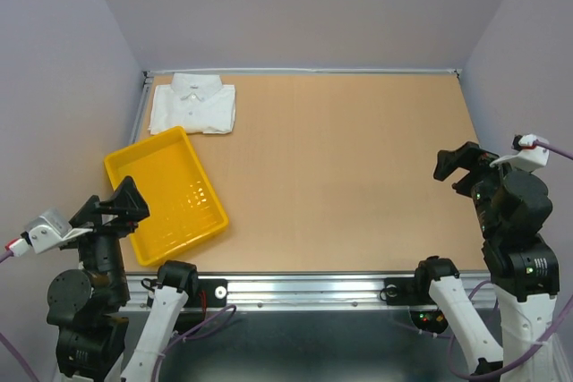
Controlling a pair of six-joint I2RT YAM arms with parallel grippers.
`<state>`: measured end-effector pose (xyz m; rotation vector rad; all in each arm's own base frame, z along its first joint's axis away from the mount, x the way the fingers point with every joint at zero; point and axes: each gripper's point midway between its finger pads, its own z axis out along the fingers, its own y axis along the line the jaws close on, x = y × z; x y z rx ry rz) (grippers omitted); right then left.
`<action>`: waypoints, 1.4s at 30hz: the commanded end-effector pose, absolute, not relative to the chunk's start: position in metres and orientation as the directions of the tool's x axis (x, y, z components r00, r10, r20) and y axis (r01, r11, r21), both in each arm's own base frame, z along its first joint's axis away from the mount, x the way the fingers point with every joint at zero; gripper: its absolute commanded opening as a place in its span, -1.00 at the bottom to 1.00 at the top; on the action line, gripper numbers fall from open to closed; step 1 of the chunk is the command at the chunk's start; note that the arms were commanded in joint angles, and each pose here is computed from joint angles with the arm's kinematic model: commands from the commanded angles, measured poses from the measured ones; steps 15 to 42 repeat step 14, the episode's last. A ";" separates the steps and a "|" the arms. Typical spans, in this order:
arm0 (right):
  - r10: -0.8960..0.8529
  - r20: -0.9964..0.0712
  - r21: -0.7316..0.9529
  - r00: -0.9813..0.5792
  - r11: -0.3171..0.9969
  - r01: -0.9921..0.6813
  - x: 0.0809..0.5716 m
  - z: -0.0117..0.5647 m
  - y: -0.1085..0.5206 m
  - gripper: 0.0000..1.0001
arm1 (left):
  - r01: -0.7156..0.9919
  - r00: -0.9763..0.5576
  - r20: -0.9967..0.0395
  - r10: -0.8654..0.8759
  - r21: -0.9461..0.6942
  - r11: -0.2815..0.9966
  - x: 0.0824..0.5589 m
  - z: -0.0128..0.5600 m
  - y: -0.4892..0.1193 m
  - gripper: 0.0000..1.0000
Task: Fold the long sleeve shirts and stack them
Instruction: Neatly place the folded shirt to the corner
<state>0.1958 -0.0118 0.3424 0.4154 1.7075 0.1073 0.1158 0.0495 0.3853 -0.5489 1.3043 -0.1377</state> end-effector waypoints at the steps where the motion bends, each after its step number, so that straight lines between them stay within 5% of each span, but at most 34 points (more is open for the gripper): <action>1: 0.308 -0.950 0.293 -0.049 0.934 0.204 0.198 0.359 -0.016 1.00 | -0.187 0.349 -0.839 -0.417 -0.498 0.847 0.116 0.400 0.053 0.97; 42: 0.302 -0.953 0.289 -0.042 0.939 0.188 0.195 0.357 -0.014 1.00 | -0.181 0.332 -0.843 -0.422 -0.496 0.849 0.125 0.391 0.049 0.97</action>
